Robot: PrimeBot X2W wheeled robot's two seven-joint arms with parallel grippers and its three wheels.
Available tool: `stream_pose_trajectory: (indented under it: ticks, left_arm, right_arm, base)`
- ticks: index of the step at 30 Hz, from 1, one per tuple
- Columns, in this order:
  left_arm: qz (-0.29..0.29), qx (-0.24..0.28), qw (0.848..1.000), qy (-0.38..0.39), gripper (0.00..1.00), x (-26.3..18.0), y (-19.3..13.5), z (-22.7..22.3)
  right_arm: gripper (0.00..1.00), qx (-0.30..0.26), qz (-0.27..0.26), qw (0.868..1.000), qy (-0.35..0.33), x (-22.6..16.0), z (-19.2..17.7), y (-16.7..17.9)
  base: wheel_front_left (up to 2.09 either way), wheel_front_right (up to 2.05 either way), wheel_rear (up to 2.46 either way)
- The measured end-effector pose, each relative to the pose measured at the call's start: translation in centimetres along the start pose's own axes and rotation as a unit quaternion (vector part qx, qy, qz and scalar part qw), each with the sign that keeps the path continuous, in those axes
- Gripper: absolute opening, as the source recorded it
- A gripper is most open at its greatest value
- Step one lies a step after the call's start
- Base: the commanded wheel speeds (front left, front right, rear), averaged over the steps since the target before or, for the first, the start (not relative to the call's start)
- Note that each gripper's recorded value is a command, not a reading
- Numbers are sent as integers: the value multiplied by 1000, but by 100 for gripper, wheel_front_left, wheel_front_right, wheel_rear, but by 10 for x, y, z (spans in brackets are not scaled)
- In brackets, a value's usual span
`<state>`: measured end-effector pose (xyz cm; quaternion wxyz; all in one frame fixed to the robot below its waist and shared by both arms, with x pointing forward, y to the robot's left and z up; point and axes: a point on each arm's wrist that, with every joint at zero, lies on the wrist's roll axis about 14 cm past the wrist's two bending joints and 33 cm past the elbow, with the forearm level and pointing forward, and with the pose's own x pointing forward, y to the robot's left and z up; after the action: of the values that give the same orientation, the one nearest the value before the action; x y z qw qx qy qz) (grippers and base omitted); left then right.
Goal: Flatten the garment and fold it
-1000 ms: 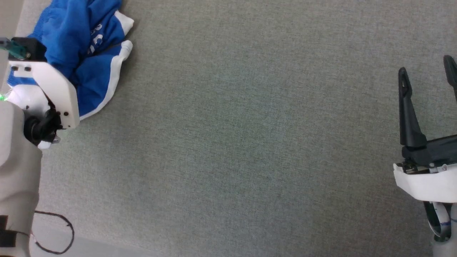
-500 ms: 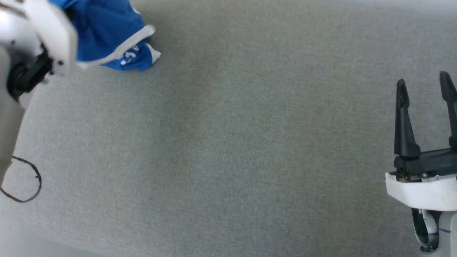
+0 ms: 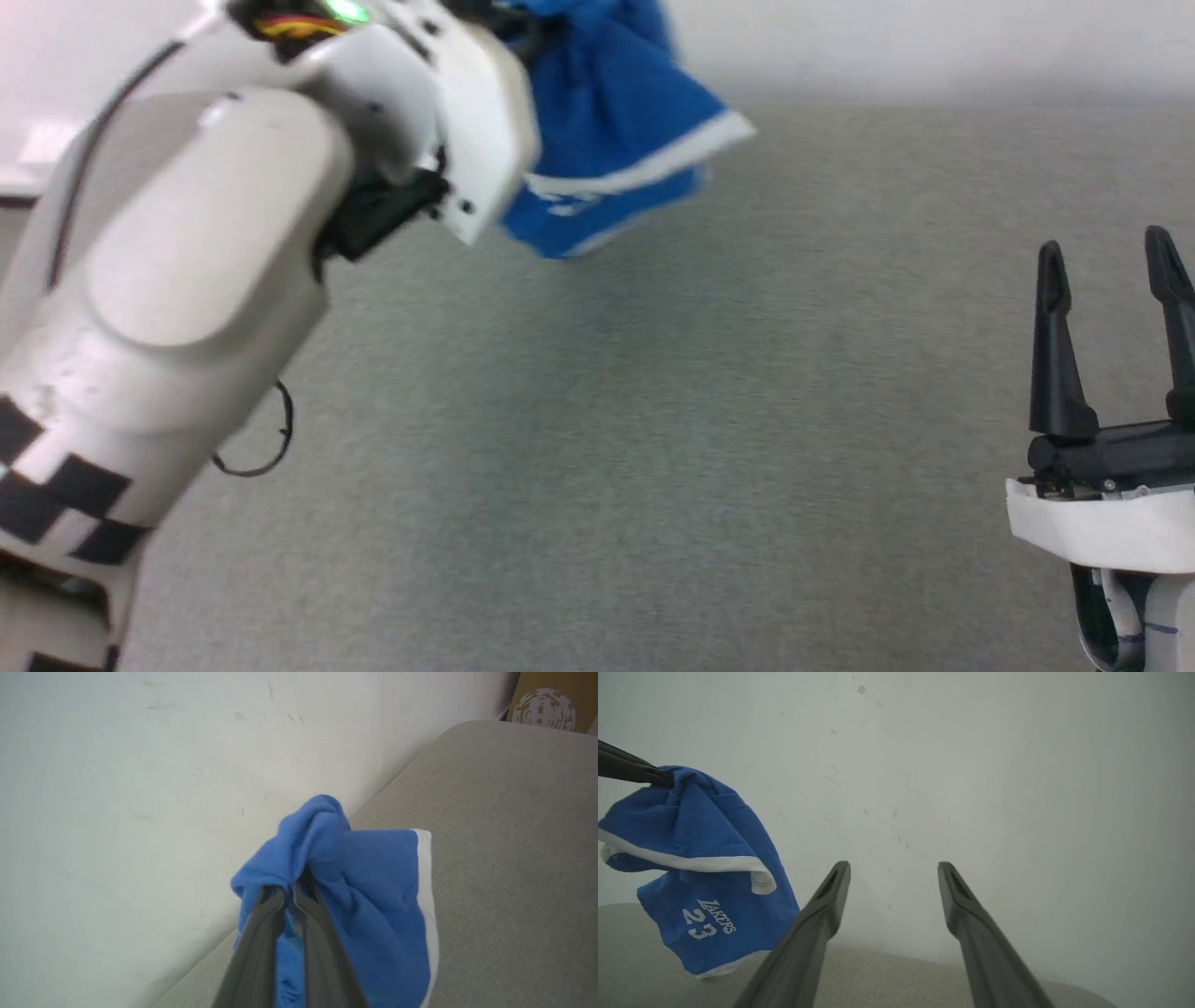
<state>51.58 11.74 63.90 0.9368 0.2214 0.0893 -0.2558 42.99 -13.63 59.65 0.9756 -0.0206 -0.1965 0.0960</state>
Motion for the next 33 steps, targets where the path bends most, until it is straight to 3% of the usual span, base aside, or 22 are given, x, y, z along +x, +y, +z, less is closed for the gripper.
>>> stream_pose_trajectory:
  ticks: [7,15,20,24,25,26,29,33]
  left_arm:
    - [-146,1,988,-51,0,41,-114,25]
    - [-311,-51,947,58,0,35,-267,-80]
    - [-351,-78,925,122,0,13,-313,-129]
    - [-353,-87,921,138,0,3,-323,-140]
    - [-348,-87,924,131,39,3,-322,-140]
    - [-344,-90,927,119,100,3,-322,-138]
    - [-310,-114,942,52,100,7,-310,-117]
    - [-222,-138,962,-77,100,16,-270,-68]
  right_arm:
    - [100,-32,-67,997,3,-29,16,-48]
    - [100,-56,-111,992,14,-50,21,-78]
    - [100,-58,-116,991,23,-51,14,-81]
    - [100,-51,-107,993,22,-48,13,-75]
    - [100,-50,-105,993,20,-48,15,-74]
    - [100,-50,-105,993,18,-48,16,-73]
    - [100,-47,-100,994,11,-49,23,-69]
    - [100,-44,-94,995,11,-56,26,-62]
  base:
    - [0,0,0]
    - [0,0,0]
    - [0,0,0]
    - [0,0,0]
    - [0,0,0]
    - [0,0,0]
    - [0,0,0]
    - [0,0,0]
